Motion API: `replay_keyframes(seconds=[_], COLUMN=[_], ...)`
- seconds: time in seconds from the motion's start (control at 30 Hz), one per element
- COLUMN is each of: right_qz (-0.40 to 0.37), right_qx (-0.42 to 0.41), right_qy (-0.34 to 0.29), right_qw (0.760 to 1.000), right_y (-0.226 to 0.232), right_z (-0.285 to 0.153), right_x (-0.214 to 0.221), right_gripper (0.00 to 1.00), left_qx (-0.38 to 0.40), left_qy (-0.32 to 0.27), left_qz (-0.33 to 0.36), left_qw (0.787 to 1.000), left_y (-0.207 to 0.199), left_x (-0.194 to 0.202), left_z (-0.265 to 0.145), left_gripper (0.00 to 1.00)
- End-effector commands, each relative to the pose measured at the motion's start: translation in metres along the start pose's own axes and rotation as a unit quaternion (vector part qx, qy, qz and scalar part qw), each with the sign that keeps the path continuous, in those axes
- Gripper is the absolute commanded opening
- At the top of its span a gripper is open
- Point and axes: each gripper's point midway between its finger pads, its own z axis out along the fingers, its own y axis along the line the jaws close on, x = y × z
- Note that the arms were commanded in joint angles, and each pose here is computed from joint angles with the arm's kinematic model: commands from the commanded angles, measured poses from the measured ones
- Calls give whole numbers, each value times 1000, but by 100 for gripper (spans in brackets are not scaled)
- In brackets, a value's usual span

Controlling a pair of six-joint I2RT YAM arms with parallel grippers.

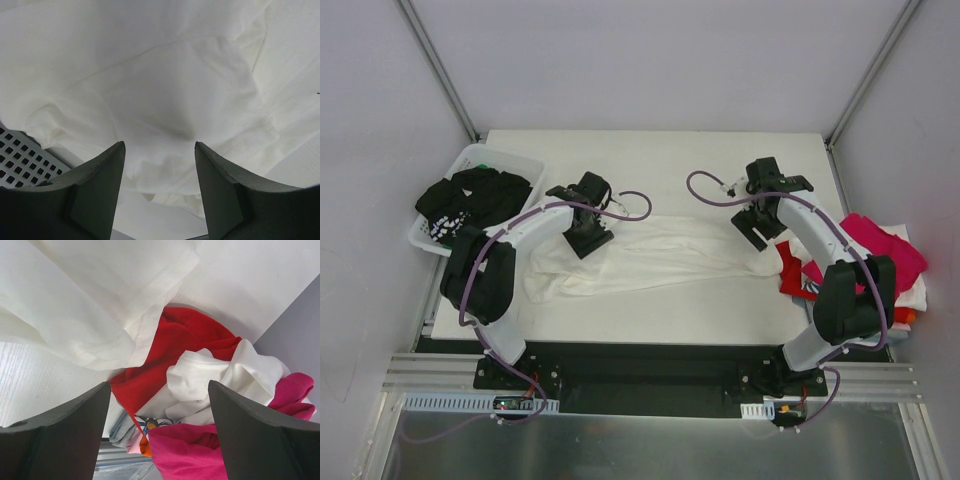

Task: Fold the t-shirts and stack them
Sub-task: Fold the other side of the tshirt into a rectangle

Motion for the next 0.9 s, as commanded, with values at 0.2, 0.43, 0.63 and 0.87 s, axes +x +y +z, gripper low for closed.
replay_keyframes(seconds=[0.2, 0.43, 0.63, 0.87], right_qz=[-13, -17, 26, 57], right_qx=[-27, 3, -13, -62], right_qy=[20, 26, -1, -29], right_qw=[999, 1000, 1000, 996], right_y=[16, 3, -10, -4], right_z=[13, 36, 39, 36], right_x=[6, -6, -34, -52], right_gripper=[81, 79, 78, 78], left_qx=[3, -16, -21, -21], left_qy=[-3, -7, -7, -9], left_qz=[-10, -13, -12, -19], left_qw=[1000, 1000, 1000, 1000], left_y=[0, 6, 7, 10], left_x=[-2, -1, 1, 3], left_z=[3, -1, 0, 6], left_gripper=[57, 57, 57, 57])
